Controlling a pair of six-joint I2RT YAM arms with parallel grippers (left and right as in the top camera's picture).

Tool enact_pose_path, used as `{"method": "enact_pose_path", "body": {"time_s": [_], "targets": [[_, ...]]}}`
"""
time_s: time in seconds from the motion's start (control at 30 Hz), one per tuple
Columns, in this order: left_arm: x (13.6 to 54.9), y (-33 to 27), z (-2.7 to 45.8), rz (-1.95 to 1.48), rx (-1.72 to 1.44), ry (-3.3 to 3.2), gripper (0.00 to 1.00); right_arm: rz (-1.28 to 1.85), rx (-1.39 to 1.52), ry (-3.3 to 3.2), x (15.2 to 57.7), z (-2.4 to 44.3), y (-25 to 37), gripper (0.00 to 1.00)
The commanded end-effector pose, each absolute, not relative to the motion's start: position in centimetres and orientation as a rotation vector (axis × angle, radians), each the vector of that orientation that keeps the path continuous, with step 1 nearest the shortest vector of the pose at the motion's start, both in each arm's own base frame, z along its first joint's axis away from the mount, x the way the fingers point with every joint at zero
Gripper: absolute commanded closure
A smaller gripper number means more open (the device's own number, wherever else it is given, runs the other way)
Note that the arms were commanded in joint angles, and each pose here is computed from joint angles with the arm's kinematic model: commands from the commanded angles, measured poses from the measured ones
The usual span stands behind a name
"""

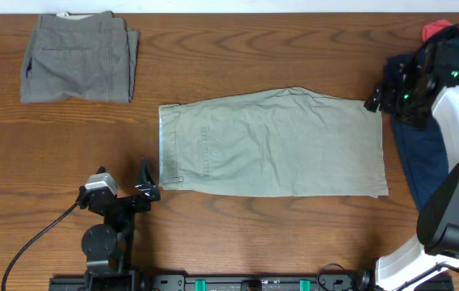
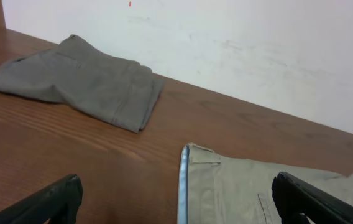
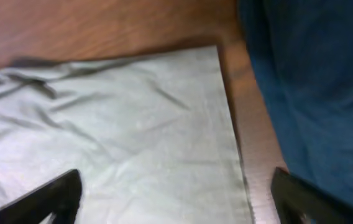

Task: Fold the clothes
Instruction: 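Release the shorts and raise the right gripper to the right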

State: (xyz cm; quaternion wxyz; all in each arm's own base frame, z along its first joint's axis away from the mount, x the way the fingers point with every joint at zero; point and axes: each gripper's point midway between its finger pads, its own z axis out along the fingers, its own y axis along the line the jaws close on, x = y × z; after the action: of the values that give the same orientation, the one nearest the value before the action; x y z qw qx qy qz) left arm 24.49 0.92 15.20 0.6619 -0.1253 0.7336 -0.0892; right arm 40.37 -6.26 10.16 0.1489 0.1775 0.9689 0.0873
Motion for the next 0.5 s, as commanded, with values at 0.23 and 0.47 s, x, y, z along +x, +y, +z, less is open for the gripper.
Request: {"method": "enact_pose_path", "body": {"time_s": [0.23,0.47], "targets": [[24.4,0.8,13.6,-0.200,-0.286,1.709,0.02,0.475,0.435,2.724,42.0,17.9,-3.1,0.01],[24.4,0.8,13.6,-0.200,-0.286,1.709,0.02,0.263,0.449,2.610,44.7,19.3,-6.2,0.01]]}}
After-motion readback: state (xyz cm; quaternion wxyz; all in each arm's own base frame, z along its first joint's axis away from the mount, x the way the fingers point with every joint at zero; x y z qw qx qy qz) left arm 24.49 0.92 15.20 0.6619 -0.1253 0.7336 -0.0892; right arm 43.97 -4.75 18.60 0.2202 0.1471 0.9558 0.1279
